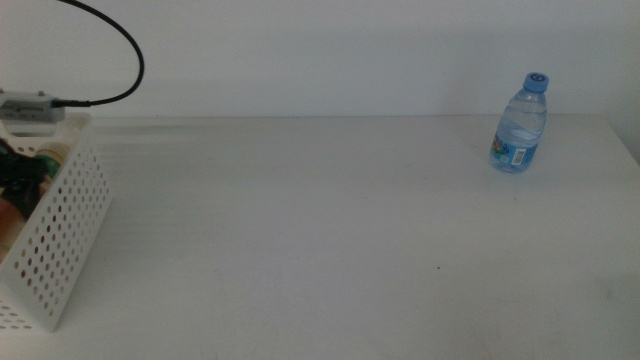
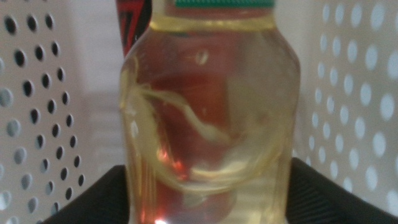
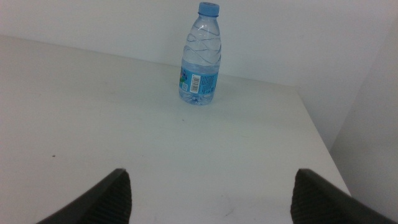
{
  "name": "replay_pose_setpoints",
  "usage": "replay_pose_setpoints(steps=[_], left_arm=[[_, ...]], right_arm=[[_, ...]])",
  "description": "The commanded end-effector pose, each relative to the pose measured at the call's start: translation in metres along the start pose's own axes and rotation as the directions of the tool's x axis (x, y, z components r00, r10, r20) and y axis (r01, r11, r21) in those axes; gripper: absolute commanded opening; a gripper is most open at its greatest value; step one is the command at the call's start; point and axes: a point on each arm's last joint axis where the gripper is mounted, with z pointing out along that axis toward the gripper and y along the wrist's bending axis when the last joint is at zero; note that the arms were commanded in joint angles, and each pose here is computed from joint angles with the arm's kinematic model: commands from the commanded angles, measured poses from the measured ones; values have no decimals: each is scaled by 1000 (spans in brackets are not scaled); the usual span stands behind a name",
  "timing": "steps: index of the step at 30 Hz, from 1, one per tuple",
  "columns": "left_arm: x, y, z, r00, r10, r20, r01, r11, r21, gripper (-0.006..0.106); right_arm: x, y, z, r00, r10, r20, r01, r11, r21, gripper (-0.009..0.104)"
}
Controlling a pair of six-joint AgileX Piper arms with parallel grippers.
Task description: Use arms to grab the bottles and put them into the dustbin to the left of the table.
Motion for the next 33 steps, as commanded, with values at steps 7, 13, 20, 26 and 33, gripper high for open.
replay_pose_setpoints(steps=[7,13,20,26,33], left_arm=[[3,2,-44,991,-60,119,69,995,-78,90],[14,-6,-81,970,-83,227,93,995,-33,90],[33,-49,-151,851,-31,524,-78,979,186,90],[60,-102,-186,725,56,686,-281,934,221,90],[108,-177,-210,485,127,865,-492,857,150,90]], right_arm=[[-11,-2,-3,994,-20,109,17,999,27,67],[-11,-2,-3,994,-20,109,17,999,27,67],[-11,-2,-3,994,-20,109,17,999,27,67],[-11,-2,-3,994,-20,109,17,999,27,67],[-11,-2,-3,994,-20,109,17,999,27,67]])
